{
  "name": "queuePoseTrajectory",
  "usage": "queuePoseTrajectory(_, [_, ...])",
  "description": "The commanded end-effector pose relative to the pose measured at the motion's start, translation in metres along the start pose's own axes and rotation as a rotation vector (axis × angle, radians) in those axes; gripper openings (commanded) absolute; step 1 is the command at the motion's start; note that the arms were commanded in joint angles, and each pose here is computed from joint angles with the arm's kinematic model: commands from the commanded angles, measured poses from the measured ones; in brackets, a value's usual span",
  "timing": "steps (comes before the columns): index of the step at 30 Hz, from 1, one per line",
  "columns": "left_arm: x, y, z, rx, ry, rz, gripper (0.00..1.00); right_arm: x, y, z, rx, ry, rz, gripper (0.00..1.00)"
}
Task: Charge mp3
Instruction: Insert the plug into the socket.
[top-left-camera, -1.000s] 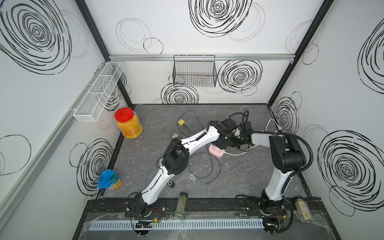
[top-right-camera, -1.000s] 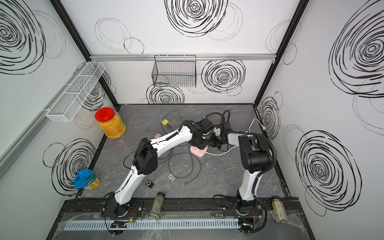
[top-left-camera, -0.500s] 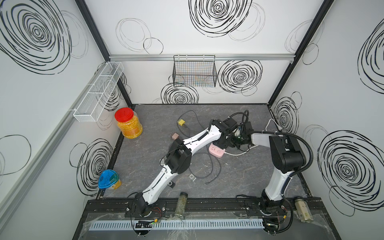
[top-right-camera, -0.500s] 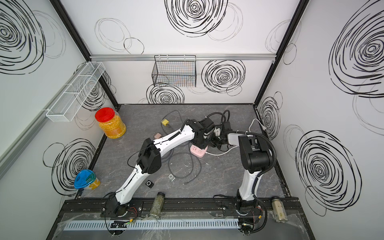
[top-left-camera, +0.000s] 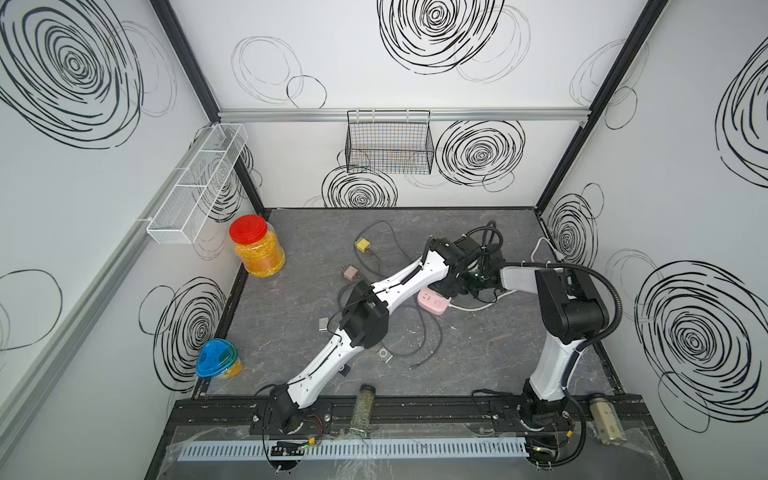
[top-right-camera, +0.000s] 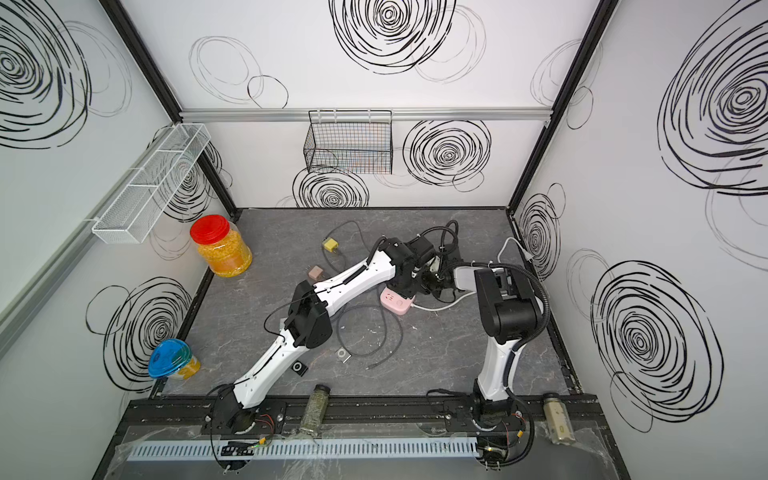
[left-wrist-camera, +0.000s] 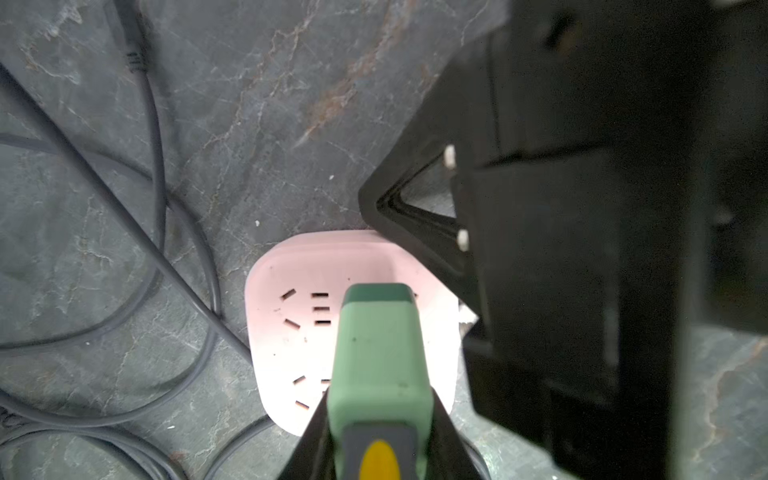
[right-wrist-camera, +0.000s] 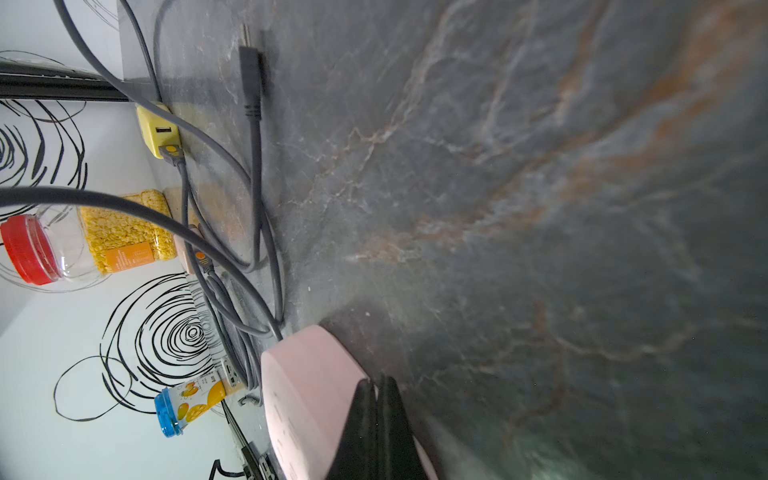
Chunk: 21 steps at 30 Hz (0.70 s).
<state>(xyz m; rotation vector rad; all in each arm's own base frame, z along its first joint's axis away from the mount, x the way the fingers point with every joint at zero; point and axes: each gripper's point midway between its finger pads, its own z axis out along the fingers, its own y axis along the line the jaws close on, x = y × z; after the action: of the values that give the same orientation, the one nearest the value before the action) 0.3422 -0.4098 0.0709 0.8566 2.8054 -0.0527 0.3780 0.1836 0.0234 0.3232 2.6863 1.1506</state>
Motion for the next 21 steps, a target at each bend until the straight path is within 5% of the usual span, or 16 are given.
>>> queuePoseTrajectory(1, [0.008, -0.004, 0.053, -0.048, 0.045, 0.086, 0.10, 0.018, 0.001, 0.007, -0.009, 0.061, 0.002, 0.00])
queuePoseTrajectory(13, [0.009, 0.003, 0.079, 0.086, 0.100, 0.015, 0.13, 0.023, 0.002, 0.012, -0.033, 0.078, -0.001, 0.00])
queuePoseTrajectory(21, [0.008, -0.013, 0.088, 0.067, 0.084, 0.076, 0.12, 0.022, 0.003, 0.012, -0.028, 0.081, -0.009, 0.00])
